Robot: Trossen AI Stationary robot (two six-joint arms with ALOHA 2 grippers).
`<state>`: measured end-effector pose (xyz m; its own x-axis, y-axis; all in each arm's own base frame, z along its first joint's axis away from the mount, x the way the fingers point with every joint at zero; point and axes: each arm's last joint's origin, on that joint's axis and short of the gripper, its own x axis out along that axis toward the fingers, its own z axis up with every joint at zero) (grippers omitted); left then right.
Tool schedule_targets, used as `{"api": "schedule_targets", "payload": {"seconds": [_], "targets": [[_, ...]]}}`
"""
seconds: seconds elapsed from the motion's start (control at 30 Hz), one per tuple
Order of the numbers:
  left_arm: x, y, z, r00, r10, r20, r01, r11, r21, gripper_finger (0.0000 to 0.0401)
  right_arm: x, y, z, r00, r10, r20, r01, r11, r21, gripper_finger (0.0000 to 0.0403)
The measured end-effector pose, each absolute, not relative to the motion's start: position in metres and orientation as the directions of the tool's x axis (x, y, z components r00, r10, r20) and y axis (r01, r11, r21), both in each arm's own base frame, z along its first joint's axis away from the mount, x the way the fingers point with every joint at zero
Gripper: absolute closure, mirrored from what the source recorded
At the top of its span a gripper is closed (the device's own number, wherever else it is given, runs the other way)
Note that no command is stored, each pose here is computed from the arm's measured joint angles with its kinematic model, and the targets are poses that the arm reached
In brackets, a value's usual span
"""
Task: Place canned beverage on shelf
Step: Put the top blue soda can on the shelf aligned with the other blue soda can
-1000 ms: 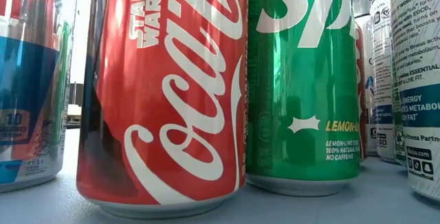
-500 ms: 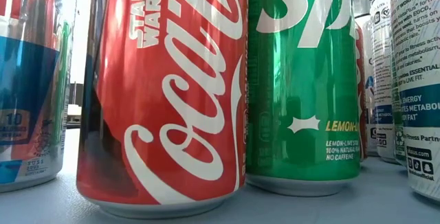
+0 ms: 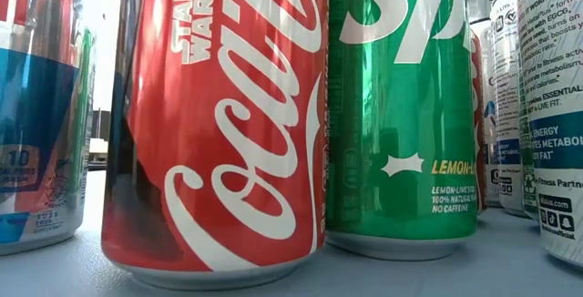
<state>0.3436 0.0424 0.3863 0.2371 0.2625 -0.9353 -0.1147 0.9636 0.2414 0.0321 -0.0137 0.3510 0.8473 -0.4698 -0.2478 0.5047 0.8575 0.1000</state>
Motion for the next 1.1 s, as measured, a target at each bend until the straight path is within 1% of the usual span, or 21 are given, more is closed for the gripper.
{"api": "schedule_targets", "payload": {"seconds": [0.07, 0.1, 0.17, 0.3, 0.33, 0.37, 0.53, 0.67, 0.77, 0.9, 1.1], "targets": [[0.344, 0.031, 0.392, 0.275, 0.197, -0.941, -0.202, 0.969, 0.144, 0.0156, 0.032, -0.014, 0.351, 0.847, -0.470, -0.248, 0.505, 0.857, 0.100, 0.0142], [0.344, 0.024, 0.394, 0.292, 0.167, -0.942, -0.218, 0.970, 0.104, 0.0177, 0.032, -0.014, 0.351, 0.847, -0.470, -0.248, 0.505, 0.857, 0.100, 0.0142], [0.345, 0.006, 0.396, 0.308, 0.098, -0.946, -0.192, 0.981, 0.038, 0.0230, 0.032, -0.014, 0.351, 0.847, -0.470, -0.248, 0.505, 0.857, 0.100, 0.0142], [0.345, -0.017, 0.388, 0.280, 0.063, -0.958, -0.114, 0.993, 0.032, 0.0354, 0.032, -0.014, 0.351, 0.847, -0.470, -0.248, 0.505, 0.857, 0.100, 0.0142], [0.346, -0.019, 0.385, 0.268, 0.062, -0.961, -0.107, 0.994, 0.034, 0.0377, 0.032, -0.014, 0.351, 0.847, -0.470, -0.248, 0.505, 0.857, 0.100, 0.0142], [0.346, -0.018, 0.382, 0.257, 0.062, -0.964, -0.101, 0.994, 0.038, 0.0386, 0.032, -0.014, 0.351, 0.847, -0.470, -0.248, 0.505, 0.857, 0.100, 0.0142], [0.340, -0.013, 0.372, 0.209, 0.075, -0.975, -0.042, 0.997, 0.068, 0.0399, 0.032, -0.014, 0.351, 0.847, -0.470, -0.248, 0.505, 0.858, 0.100, 0.0142], [0.325, -0.007, 0.367, 0.180, 0.054, -0.982, -0.043, 0.998, 0.047, 0.0401, 0.032, -0.014, 0.351, 0.847, -0.469, -0.248, 0.504, 0.858, 0.100, 0.0142], [0.313, -0.003, 0.365, 0.193, 0.055, -0.980, -0.058, 0.997, 0.044, 0.0401, 0.032, -0.014, 0.351, 0.847, -0.470, -0.248, 0.505, 0.858, 0.100, 0.0142], [0.306, 0.000, 0.360, 0.249, 0.056, -0.967, -0.093, 0.995, 0.034, 0.0401, 0.032, -0.014, 0.351, 0.847, -0.470, -0.248, 0.505, 0.858, 0.100, 0.0142], [0.308, 0.001, 0.342, 0.239, 0.076, -0.968, -0.068, 0.996, 0.062, 0.0401, 0.032, -0.014, 0.351, 0.847, -0.469, -0.248, 0.504, 0.858, 0.100, 0.0142]]}}
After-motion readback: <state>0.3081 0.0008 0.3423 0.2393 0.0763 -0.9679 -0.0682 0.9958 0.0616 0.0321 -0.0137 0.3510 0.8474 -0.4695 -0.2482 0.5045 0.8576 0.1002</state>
